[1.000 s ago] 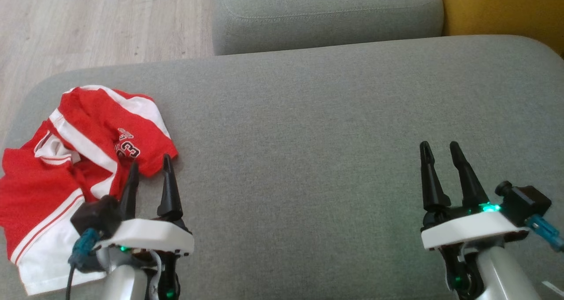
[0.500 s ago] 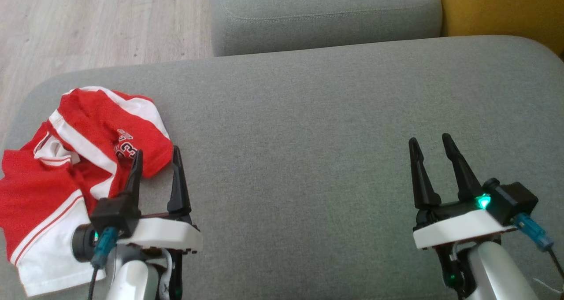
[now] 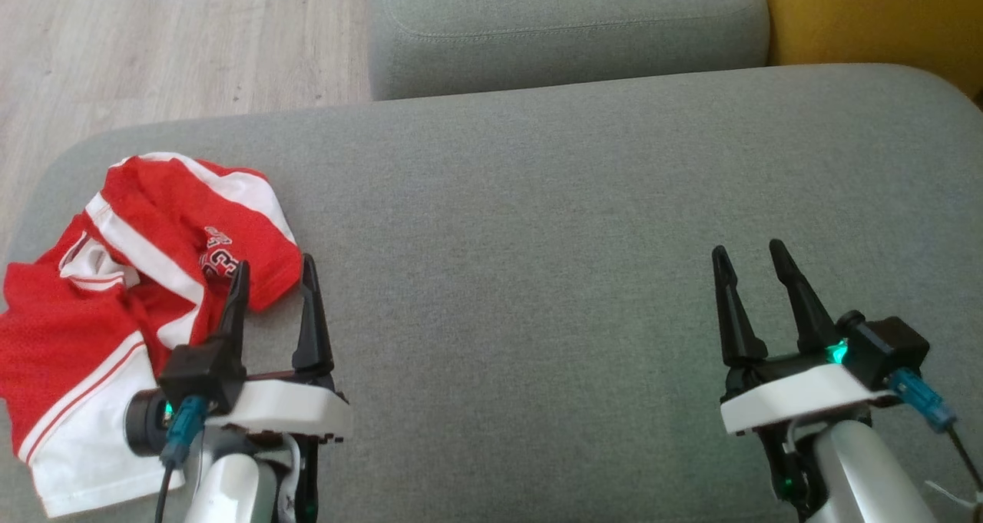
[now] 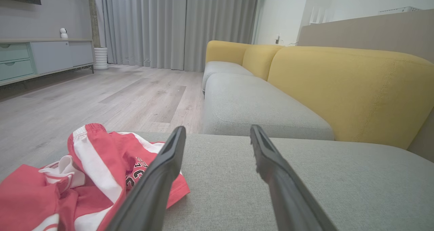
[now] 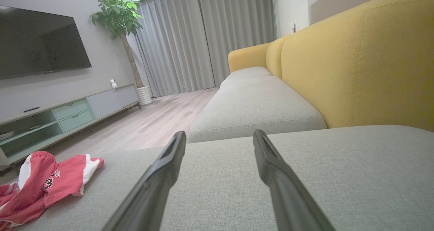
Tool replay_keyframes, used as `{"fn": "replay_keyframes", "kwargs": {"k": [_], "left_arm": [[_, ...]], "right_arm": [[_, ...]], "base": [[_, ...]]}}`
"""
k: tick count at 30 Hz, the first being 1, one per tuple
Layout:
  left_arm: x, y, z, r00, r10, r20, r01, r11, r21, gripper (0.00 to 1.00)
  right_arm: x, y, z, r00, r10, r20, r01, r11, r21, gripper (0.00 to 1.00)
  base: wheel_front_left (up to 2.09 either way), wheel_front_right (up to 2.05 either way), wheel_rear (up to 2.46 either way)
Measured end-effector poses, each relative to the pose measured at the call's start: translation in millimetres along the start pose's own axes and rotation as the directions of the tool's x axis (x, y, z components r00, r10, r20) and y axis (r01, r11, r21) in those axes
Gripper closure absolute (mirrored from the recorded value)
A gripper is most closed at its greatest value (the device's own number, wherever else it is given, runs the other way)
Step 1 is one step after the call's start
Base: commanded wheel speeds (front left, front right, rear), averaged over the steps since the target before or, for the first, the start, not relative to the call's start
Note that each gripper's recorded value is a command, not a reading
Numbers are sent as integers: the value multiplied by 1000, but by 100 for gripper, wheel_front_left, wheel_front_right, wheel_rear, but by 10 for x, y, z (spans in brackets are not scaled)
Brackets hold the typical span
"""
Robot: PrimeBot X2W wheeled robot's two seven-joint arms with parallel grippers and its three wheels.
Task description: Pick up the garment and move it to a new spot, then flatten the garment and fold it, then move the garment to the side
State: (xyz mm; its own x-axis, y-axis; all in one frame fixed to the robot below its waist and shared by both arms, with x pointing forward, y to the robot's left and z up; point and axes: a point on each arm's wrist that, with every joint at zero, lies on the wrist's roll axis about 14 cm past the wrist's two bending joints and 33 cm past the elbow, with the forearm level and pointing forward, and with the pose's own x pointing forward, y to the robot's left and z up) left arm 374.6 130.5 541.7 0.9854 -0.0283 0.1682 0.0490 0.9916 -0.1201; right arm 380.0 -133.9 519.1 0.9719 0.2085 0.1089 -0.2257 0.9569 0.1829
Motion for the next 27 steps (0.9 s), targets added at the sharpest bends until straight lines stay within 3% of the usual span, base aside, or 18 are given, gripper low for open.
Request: {"fn": "replay_keyframes", "kwargs": {"k": [18, 27], "left_arm": [[-17, 31, 3, 1000, 9, 0, -9, 1000, 2, 0], [-127, 270, 8, 997, 79, -2, -79, 997, 25, 0]], "right_arm": [[-1, -78, -43, 1000, -24, -14, 24, 1000, -5, 0], [139, 136, -97, 999, 44, -27, -44, 999, -4, 0]], "base": [[0, 0, 0], [0, 0, 0]]}}
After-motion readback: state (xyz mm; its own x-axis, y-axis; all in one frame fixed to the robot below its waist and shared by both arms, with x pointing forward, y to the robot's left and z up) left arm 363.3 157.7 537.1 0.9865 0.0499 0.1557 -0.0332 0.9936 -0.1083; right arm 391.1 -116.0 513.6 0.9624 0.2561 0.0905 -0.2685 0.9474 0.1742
